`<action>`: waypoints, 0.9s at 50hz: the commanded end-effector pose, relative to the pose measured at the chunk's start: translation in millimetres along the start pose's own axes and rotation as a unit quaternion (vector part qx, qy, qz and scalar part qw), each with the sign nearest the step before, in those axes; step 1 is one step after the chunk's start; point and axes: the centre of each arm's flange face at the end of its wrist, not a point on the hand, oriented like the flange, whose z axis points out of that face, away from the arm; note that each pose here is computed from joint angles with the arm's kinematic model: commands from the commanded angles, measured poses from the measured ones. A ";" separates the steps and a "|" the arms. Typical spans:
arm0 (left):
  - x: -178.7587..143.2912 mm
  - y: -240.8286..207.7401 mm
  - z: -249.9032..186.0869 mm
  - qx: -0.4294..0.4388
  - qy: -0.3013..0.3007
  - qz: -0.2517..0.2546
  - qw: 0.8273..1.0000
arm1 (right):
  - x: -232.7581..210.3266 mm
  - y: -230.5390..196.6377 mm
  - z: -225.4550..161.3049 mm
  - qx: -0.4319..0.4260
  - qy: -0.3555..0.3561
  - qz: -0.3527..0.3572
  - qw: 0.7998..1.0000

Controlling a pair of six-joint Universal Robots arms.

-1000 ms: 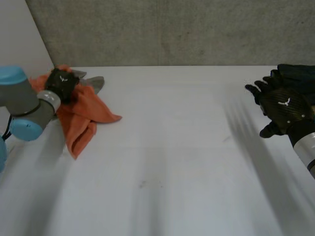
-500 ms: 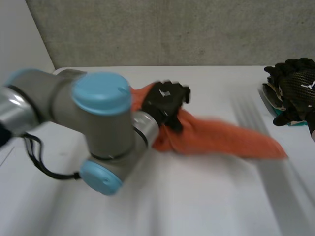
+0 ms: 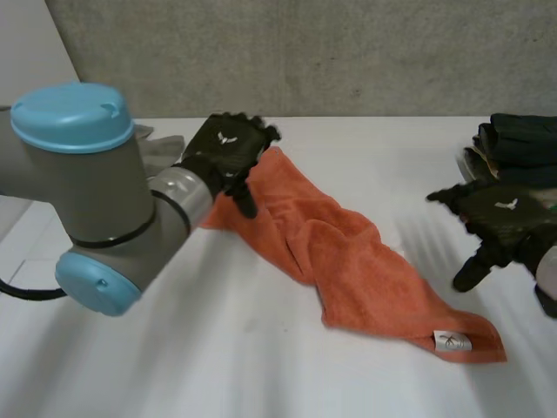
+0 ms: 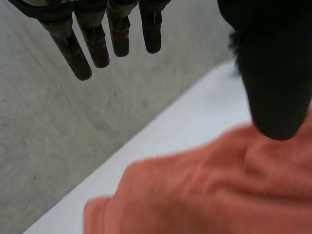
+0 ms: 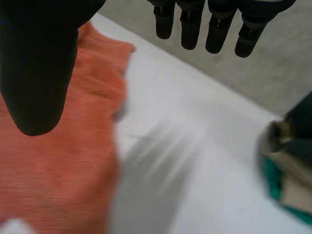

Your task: Fold the laundry.

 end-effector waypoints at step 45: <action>-27.1 -37.3 -16.9 0.046 -0.032 0.102 0.993 | -21.7 -64.5 6.0 0.096 0.077 -0.126 0.984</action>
